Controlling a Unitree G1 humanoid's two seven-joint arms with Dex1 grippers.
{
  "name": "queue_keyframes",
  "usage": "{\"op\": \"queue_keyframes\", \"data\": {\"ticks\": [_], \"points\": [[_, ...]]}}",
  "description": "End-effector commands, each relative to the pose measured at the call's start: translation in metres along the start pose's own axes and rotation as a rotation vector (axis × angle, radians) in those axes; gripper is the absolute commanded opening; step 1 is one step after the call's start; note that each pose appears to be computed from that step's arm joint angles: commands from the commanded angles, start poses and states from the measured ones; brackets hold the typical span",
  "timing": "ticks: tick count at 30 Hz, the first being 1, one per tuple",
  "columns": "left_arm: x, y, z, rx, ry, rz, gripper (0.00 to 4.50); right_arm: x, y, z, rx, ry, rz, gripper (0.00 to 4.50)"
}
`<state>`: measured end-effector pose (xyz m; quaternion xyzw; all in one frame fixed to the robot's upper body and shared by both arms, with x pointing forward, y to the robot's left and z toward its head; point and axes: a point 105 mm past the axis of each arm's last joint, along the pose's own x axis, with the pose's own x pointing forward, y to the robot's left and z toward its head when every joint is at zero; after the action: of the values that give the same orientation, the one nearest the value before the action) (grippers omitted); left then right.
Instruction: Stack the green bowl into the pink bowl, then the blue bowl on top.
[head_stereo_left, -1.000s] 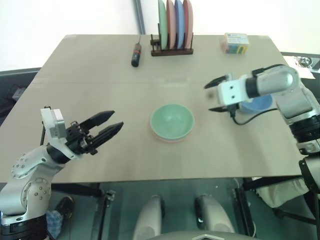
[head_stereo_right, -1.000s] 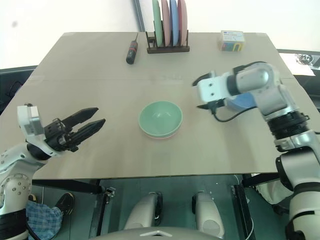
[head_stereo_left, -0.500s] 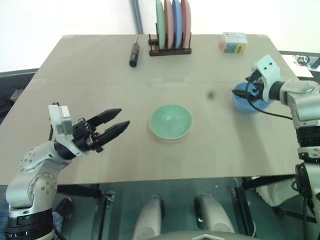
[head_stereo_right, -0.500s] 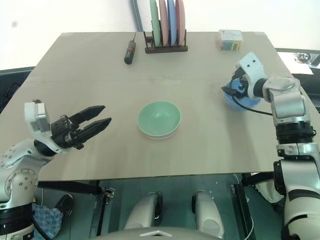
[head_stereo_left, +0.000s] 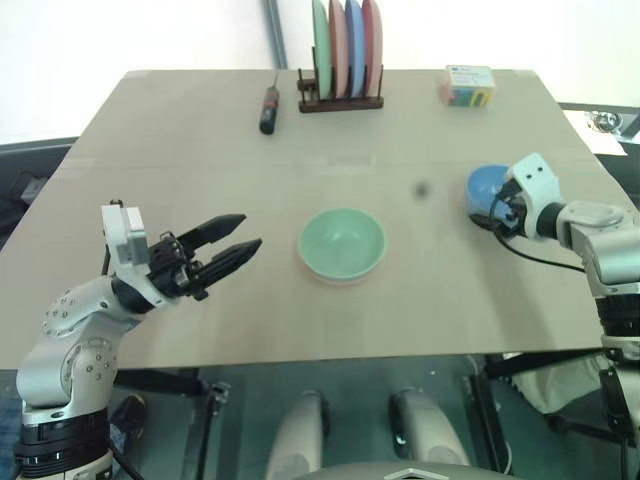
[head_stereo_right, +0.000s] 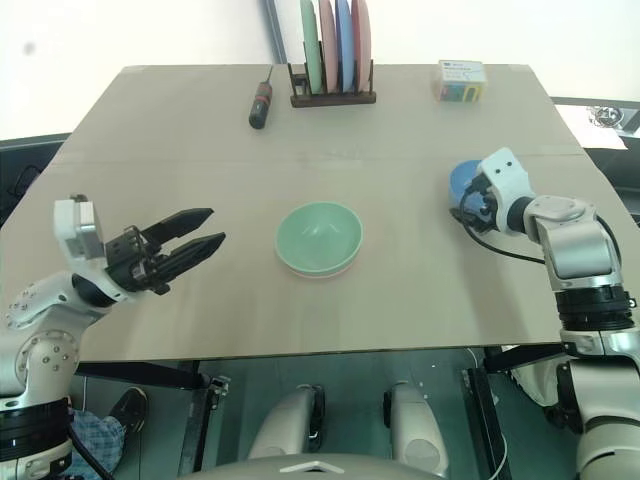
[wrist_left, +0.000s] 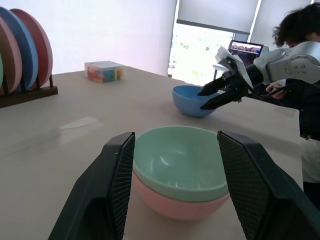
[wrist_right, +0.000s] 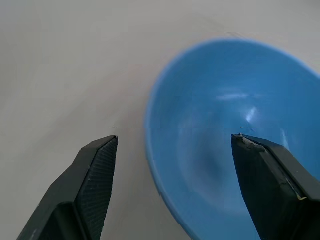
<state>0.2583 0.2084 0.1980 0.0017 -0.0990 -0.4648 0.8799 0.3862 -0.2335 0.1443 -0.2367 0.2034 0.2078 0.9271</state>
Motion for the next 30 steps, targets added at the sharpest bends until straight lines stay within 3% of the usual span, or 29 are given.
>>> {"op": "queue_keyframes", "data": {"ticks": [1,3,10,15,17,19,24,27,30], "points": [[0.002,-0.002,0.007,0.030,-0.019,-0.022,2.79,-0.001,-0.010,-0.003,-0.096,0.005,-0.035,3.53],[0.001,-0.002,0.007,0.030,-0.019,-0.024,2.79,0.001,-0.010,-0.004,-0.105,0.002,-0.028,3.11],[0.000,-0.004,0.010,0.028,-0.031,-0.027,2.79,0.002,-0.009,-0.004,-0.130,-0.006,-0.014,0.11],[0.000,-0.004,0.009,0.029,-0.026,-0.030,2.79,0.000,-0.007,0.004,-0.165,-0.030,-0.004,0.02],[0.000,-0.003,0.009,0.029,-0.023,-0.031,2.79,-0.005,0.003,0.025,-0.302,-0.121,0.044,0.02],[0.000,-0.002,0.008,0.030,-0.020,-0.031,2.79,-0.016,0.028,0.052,-0.475,-0.256,0.161,0.02],[-0.001,0.001,0.007,0.031,-0.010,-0.033,2.79,-0.050,0.081,0.111,-0.671,-0.505,0.356,0.02],[0.001,0.002,0.004,0.023,0.004,-0.037,2.79,-0.077,0.135,0.125,-0.785,-0.603,0.582,0.02],[0.003,0.004,0.003,0.017,0.010,-0.042,2.79,-0.085,0.163,0.133,-0.828,-0.646,0.666,0.02]]}}
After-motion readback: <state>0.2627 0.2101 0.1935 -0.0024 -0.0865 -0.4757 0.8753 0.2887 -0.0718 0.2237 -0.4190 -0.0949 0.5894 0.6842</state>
